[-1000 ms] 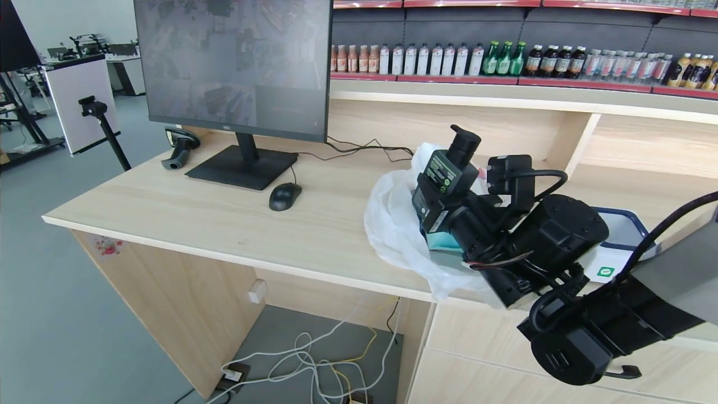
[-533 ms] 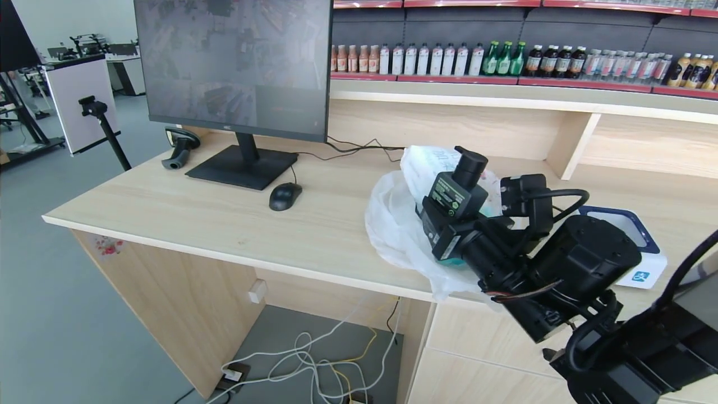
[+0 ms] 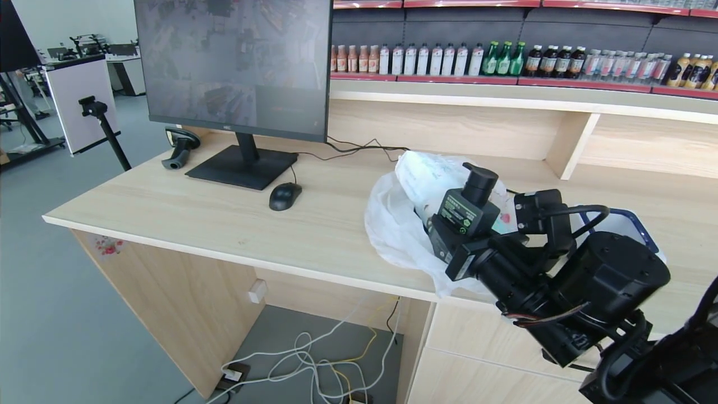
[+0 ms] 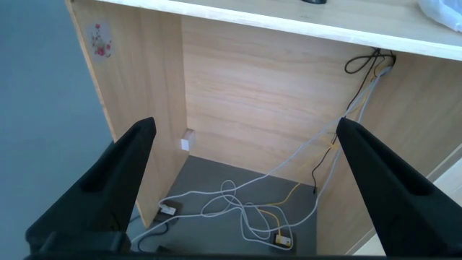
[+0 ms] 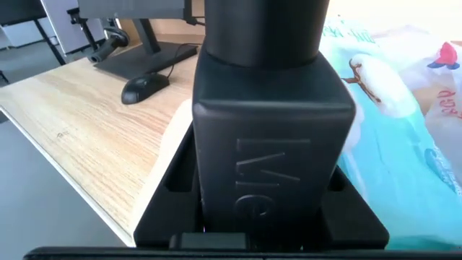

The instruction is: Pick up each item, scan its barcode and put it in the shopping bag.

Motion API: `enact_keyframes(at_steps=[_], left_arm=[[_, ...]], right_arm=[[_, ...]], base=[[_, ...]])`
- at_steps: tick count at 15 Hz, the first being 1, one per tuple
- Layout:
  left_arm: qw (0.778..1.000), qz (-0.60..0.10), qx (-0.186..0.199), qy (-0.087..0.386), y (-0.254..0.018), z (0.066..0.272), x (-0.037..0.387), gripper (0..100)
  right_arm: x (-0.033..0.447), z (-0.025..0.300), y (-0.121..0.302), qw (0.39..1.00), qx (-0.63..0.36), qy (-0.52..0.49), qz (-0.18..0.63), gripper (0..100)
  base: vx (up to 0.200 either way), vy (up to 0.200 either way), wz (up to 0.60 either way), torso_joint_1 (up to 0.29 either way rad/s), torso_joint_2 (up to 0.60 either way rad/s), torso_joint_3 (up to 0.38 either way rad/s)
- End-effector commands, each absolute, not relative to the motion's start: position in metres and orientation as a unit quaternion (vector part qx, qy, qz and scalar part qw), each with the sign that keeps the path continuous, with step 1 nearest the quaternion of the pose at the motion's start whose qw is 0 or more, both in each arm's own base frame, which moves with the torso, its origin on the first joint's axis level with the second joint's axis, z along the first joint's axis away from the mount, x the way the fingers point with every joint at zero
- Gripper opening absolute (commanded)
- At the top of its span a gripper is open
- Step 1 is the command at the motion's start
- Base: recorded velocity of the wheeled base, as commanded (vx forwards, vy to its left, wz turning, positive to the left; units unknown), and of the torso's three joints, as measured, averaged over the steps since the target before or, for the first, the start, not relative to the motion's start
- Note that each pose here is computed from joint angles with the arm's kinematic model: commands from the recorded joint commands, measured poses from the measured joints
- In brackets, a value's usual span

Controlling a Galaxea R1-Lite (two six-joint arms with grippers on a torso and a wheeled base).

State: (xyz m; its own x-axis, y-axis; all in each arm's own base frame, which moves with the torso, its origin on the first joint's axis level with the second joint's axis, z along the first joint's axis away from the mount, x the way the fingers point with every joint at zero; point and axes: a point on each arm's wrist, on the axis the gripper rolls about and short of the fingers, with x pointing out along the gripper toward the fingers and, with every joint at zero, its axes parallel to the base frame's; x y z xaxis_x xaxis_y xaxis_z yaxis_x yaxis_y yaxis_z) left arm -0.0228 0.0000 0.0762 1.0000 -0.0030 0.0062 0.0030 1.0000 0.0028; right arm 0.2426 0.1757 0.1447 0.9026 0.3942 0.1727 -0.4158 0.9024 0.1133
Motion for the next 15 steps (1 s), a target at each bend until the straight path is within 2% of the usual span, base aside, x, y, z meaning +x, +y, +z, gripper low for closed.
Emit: enact_keyframes(at_steps=[1,4,9,15], left_arm=[[1.0,-0.002,0.001,-0.004,0.0,0.076,-0.023,100],[1.0,-0.002,0.001,-0.004,0.0,0.076,-0.023,100],[1.0,-0.002,0.001,-0.004,0.0,0.076,-0.023,100],[1.0,-0.002,0.001,-0.004,0.0,0.076,-0.023,100]], right_arm=[[0.25,0.136,0.182,0.973,0.07,-0.065,0.209,0],[0.259,0.12,0.196,0.973,0.062,-0.047,0.217,0],[0.265,0.124,0.202,0.972,0.067,-0.062,0.218,0],[0.261,0.11,0.198,0.974,0.054,-0.034,0.218,0]], base=[[0.0,0.0,0.0,0.0,0.0,0.0],[0.0,0.0,0.0,0.0,0.0,0.0],[0.0,0.0,0.0,0.0,0.0,0.0],[0.0,0.0,0.0,0.0,0.0,0.0]])
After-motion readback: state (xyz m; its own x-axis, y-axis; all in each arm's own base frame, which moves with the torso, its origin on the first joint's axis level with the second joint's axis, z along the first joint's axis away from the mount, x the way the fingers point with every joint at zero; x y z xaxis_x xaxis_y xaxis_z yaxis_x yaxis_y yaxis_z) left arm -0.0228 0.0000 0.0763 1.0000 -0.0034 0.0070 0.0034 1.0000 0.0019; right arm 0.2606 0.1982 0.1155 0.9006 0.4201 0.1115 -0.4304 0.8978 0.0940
